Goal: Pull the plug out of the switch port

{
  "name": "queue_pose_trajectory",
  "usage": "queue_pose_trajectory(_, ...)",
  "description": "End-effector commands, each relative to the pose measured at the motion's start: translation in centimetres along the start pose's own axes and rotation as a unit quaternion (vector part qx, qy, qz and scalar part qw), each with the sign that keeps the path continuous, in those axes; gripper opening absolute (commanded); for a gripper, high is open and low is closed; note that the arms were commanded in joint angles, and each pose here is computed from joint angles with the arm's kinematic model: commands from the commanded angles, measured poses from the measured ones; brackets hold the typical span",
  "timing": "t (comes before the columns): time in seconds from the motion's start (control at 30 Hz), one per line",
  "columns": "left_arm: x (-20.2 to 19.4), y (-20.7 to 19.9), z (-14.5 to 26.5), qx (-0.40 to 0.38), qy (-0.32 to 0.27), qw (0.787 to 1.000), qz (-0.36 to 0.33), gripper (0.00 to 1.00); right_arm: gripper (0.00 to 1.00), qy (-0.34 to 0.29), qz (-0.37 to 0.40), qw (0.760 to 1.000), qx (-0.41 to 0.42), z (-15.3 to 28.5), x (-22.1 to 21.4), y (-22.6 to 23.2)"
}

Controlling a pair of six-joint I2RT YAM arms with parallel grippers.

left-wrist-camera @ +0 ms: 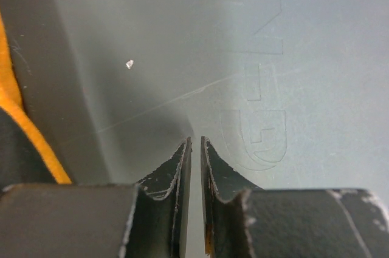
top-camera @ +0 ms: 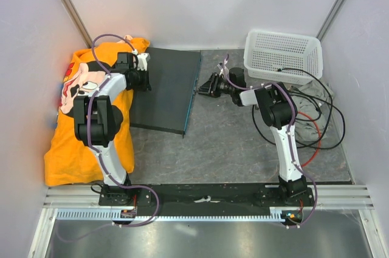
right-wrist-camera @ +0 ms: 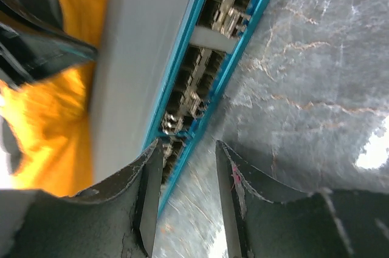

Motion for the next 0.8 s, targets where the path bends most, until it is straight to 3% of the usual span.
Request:
queue_pose_trajectory(0.0, 1.0, 0.2, 0.3, 0.004, -0.007, 0.999, -0.033, 0.18, 0.49, -0.010, -0.071, 0.997, 0.025, -1.1, -1.4, -0.7)
queue_pose_trajectory(0.2, 0.4, 0.3, 0.2, 0.004, 0.004, 0.999, -0.041, 0.18, 0.51, 0.004, -0.088, 0.996, 0.025, -0.8, -2.0, -1.1)
queue_pose_trajectory(0.77, -0.2, 0.2, 0.9, 0.006, 0.006, 0.998, -0.054, 0.18, 0.41, 0.040, -0.113, 0.992, 0.032, -1.0, -3.8, -1.7)
Point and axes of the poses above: each gripper's point midway between its finger pads, its own z axis back along the fingers, its own y axis along the line the jaws close on, x = y × z, the point moved 9 cm from there along z, back along the fingers, and after that the axes turned 1 degree about z, right-handed, at the moved point
